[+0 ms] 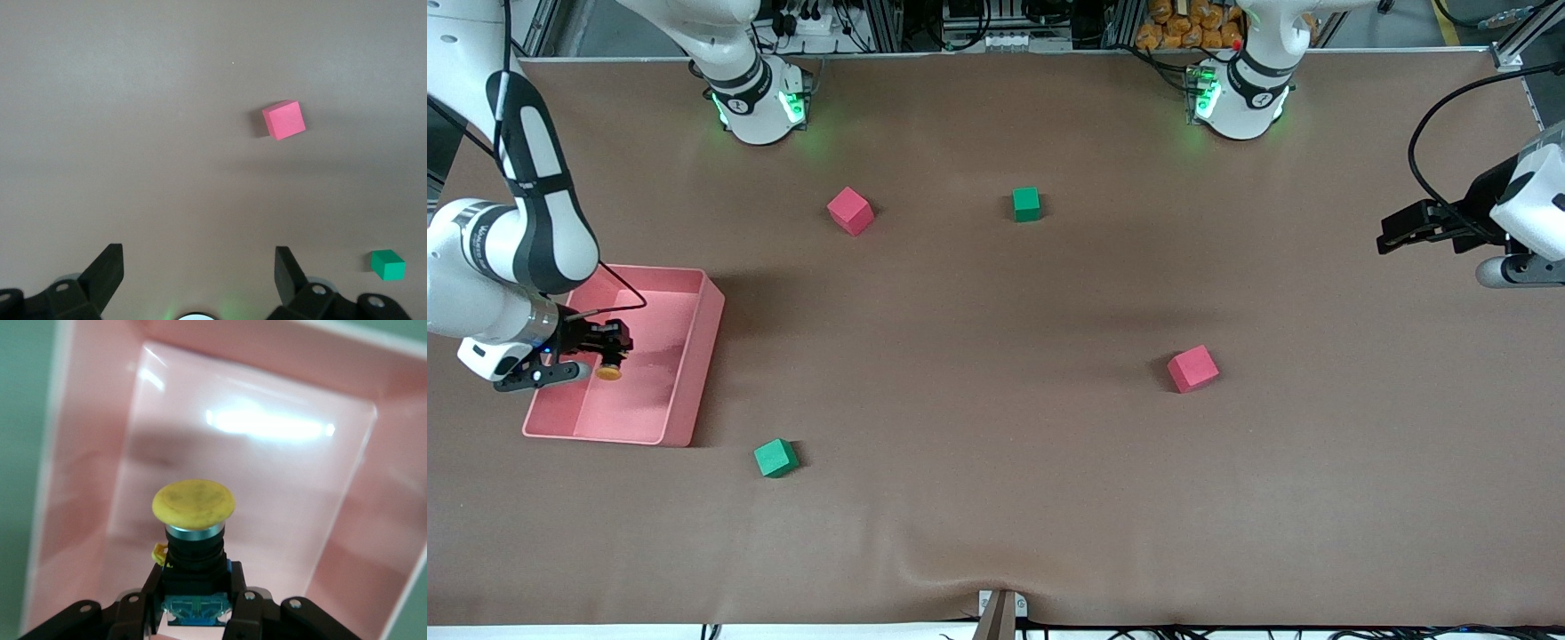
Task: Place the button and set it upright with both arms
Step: 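Lift the button out of the tray with the right gripper, then carry the button to mid-table while the left gripper reaches toward it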
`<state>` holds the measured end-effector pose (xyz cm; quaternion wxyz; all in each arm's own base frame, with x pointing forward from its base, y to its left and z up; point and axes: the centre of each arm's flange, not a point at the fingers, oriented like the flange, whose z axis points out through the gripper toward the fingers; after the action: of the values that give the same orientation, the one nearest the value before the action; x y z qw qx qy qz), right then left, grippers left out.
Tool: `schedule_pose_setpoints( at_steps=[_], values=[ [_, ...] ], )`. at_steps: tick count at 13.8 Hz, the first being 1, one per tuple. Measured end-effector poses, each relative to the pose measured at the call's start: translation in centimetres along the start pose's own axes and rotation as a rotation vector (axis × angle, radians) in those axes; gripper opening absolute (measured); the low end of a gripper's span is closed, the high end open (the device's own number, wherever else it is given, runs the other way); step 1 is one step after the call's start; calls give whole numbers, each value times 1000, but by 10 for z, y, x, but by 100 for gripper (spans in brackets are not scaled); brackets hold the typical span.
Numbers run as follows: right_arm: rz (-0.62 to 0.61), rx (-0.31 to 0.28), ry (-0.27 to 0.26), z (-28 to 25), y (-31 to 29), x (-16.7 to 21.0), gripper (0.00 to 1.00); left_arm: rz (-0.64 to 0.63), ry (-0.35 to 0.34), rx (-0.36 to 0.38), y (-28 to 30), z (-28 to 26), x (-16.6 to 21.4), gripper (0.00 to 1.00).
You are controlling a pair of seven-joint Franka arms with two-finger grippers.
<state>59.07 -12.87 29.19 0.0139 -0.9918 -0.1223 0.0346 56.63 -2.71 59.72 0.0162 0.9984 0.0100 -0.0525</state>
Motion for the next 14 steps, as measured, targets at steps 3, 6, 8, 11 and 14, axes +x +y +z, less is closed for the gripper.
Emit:
schedule_pose_setpoints(
  at_steps=[3,6,8,11,14],
  values=[
    [-112,30,-6,-26,-50,30,41,1,0,0,0,0,0,100],
    [-247,59,-19,-58,-126,62,41,2,4,0,1,-2,0,100],
    [-330,57,-17,-65,-188,77,41,6,15,-1,3,-8,-2,100],
    [-341,65,-49,-51,-293,83,41,10,34,-2,6,-17,-5,100],
    [-282,83,-66,-37,-409,77,41,16,31,-1,9,-15,-4,100]
  ],
)
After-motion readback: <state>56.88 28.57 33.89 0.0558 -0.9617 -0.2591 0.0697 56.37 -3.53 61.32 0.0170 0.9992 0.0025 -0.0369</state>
